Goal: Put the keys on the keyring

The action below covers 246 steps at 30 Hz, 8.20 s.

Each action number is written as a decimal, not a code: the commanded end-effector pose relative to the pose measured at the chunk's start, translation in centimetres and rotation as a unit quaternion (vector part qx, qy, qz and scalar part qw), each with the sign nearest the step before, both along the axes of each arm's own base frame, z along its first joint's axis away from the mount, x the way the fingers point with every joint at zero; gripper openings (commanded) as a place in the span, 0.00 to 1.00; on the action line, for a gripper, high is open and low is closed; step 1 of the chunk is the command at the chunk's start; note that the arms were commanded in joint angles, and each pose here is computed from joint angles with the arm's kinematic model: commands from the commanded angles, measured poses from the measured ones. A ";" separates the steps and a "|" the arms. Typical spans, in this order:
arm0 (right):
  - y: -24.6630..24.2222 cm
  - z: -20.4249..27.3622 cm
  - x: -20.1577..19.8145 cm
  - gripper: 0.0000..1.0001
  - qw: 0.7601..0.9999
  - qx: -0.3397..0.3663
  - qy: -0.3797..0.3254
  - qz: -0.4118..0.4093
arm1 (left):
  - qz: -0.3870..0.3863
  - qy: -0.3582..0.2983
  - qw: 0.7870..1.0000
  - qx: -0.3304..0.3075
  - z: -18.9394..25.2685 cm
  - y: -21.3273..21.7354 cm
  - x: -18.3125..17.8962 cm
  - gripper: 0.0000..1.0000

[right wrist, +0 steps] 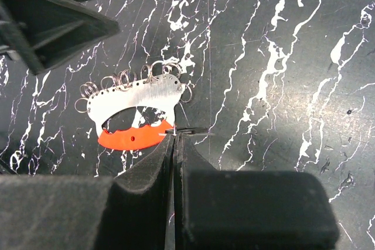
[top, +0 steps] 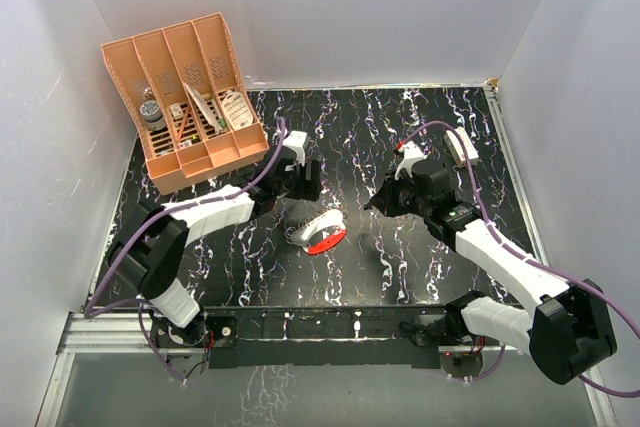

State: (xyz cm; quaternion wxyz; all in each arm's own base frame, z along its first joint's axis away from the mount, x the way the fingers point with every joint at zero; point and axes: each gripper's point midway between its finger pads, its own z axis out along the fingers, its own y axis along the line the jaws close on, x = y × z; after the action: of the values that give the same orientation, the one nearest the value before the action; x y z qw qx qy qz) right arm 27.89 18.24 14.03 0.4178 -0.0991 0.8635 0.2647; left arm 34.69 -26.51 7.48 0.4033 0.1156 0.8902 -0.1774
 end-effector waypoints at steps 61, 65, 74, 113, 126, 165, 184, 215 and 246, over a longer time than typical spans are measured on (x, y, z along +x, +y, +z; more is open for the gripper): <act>0.3 1.3 -1.4 0.00 0.998 0.028 -0.037 0.035 | 0.010 0.065 0.985 0.160 -4.9 2.6 -10.8 0.99; 0.3 1.4 -1.7 0.00 0.998 0.033 -0.036 0.035 | -0.001 0.070 0.986 0.150 -5.0 1.4 -11.5 0.99; 0.7 0.4 -2.9 0.00 0.998 0.037 -0.008 0.056 | -0.011 -0.010 0.989 0.144 0.1 1.2 -9.9 0.98; 0.6 0.0 -4.2 0.00 0.997 0.042 -0.001 0.061 | -0.338 0.007 0.939 -0.067 -1.8 -5.5 -11.5 0.56; 0.5 -0.3 -4.3 0.00 0.997 0.040 0.004 0.061 | -0.347 -0.007 0.936 -0.065 -1.9 -6.3 -10.0 0.57; 0.6 -0.6 -4.2 0.00 0.997 0.037 0.010 0.063 | -0.383 0.034 0.920 -0.079 -2.9 -5.0 -13.4 0.52; 4.7 -3.6 -7.5 0.00 0.987 -0.010 0.050 0.152 | -0.369 0.021 0.926 -0.081 -2.9 -4.7 -12.7 0.53; 7.2 -3.2 -4.9 0.00 0.985 -0.080 0.024 0.152 | -0.344 -0.044 0.933 -0.100 -0.4 -2.4 -12.7 0.55; 5.2 -5.3 -13.7 0.00 0.985 -0.081 0.130 0.080 | -0.327 -0.048 0.939 -0.091 -0.1 -1.6 -12.3 0.55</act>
State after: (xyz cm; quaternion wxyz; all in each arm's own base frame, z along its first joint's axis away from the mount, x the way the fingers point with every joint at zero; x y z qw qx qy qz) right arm 14.49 23.89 9.12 0.2682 -0.1938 0.9115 0.2445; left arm 22.31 -28.24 5.91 0.3520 0.3671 0.7764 -0.3722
